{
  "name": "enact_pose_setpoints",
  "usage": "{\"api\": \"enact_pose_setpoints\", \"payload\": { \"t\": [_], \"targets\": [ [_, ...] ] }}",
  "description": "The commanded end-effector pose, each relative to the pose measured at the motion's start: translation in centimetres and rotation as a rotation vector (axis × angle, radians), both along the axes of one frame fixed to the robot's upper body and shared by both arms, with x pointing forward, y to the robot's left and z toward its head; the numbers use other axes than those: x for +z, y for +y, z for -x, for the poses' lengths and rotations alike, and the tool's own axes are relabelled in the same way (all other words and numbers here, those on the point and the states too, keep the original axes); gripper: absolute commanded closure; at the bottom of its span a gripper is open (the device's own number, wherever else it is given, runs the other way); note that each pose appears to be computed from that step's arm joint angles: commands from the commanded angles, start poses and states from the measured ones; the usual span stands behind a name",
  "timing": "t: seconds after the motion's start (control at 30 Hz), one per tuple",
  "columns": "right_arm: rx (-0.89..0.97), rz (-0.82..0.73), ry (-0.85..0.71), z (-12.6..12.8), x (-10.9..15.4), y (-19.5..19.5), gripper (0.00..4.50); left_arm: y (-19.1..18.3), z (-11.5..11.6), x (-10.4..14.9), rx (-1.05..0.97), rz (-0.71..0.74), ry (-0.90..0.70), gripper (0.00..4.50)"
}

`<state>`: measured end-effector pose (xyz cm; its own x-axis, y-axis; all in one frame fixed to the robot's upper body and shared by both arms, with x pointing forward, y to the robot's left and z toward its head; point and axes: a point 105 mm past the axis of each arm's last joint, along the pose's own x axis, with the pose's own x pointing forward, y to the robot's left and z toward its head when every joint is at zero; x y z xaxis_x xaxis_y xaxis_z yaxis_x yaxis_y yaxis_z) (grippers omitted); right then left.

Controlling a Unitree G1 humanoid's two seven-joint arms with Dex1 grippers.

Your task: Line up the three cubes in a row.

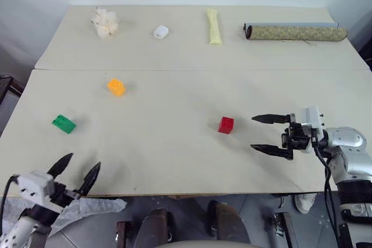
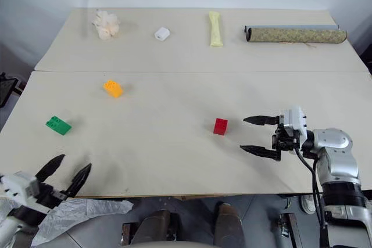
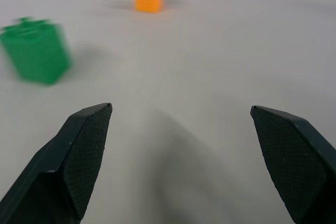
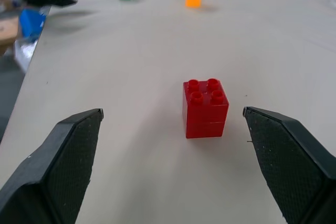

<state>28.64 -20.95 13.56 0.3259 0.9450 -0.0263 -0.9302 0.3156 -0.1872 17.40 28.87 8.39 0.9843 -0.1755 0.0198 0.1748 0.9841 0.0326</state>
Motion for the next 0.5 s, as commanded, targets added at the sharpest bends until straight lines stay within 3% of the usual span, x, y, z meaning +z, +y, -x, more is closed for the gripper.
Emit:
{"api": "enact_pose_setpoints", "payload": {
  "t": [0.03, 0.23, 0.37, 0.5],
  "targets": [
    [-0.013, -0.027, -0.058, 0.3, 0.9, 0.3, 0.03, -0.8, -0.7, 2.1, 0.004, -0.014, -0.065, 0.0],
    [-0.004, -0.017, -0.041, 0.5, 0.7, 0.6, 0.03, 0.8, -3.0, 4.3, 0.191, 0.053, -0.145, 0.0],
    [0.006, -0.016, -0.043, 0.6, 1.0, 0.8, 0.03, 3.1, -2.6, 4.8, 0.373, 0.117, -0.184, 0.0],
    [0.032, -0.035, -0.07, 0.5, 1.9, 1.7, 0.03, 3.6, -0.8, 3.0, 0.454, 0.149, -0.14, 0.0]
  ]
}}
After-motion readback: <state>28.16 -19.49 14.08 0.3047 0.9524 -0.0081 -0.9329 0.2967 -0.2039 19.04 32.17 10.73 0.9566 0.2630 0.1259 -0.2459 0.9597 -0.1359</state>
